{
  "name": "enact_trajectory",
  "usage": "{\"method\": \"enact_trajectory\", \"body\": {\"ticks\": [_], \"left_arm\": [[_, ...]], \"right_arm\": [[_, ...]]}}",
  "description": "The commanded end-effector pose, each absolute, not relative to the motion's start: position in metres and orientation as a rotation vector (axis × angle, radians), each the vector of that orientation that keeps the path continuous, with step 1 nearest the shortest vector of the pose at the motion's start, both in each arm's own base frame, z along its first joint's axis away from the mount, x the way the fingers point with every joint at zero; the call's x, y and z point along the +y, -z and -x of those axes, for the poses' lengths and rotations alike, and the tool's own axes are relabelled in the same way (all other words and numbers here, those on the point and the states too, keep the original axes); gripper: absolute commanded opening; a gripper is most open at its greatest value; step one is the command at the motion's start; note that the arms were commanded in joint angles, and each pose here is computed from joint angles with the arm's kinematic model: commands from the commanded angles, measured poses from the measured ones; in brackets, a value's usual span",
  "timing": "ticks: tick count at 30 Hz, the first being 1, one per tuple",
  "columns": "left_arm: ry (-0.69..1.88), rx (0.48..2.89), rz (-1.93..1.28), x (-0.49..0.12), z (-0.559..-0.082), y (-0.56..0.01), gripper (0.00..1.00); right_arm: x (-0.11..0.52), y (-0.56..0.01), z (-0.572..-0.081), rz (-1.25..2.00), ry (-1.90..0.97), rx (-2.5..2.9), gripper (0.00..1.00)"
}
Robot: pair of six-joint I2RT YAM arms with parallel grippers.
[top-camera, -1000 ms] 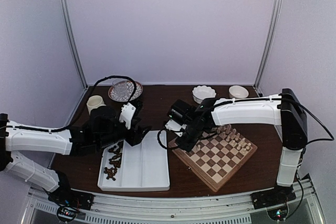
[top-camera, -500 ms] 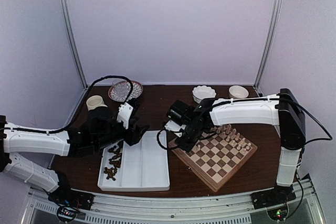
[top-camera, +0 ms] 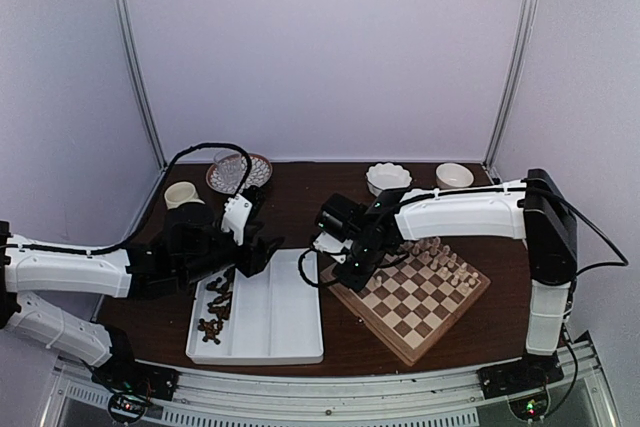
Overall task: Set up the chess pieces on the board
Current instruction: Pick up the rook from the chessboard, then place the rook at h1.
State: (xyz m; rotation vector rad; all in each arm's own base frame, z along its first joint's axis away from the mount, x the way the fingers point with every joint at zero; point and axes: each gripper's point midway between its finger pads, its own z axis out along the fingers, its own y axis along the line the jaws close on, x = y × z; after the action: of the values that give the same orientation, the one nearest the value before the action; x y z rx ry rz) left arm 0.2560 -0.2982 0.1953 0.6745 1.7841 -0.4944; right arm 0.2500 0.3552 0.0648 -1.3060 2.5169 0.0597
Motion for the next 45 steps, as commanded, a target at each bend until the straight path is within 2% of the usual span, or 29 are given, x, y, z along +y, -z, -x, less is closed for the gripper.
{"method": "enact_trajectory", "body": {"ticks": [1,13,22,34,45], "left_arm": [[0.512,1.739,-0.645,-0.298,-0.257,-0.210,0.56],[0.518,1.726,-0.641,-0.296,-0.256,-0.212,0.56],[0.528,1.741,-0.660,-0.301,-0.256,-0.205,0.56],[0.569,1.772,-0.720,-0.315,-0.252,-0.195,0.56],[0.586,1.783,-0.732,-0.319,-0.251,-0.192,0.56]], "right_arm": [[0.358,-0.076,-0.255,1.287,-0.050,2.491,0.12],[0.334,-0.128,-0.286,1.081,-0.057,2.381,0.08],[0.291,-0.139,-0.345,0.857,-0.018,2.401,0.08],[0.234,-0.117,-0.398,0.647,0.133,2.490,0.08],[0.216,-0.097,-0.410,0.593,0.194,2.545,0.08]]}}
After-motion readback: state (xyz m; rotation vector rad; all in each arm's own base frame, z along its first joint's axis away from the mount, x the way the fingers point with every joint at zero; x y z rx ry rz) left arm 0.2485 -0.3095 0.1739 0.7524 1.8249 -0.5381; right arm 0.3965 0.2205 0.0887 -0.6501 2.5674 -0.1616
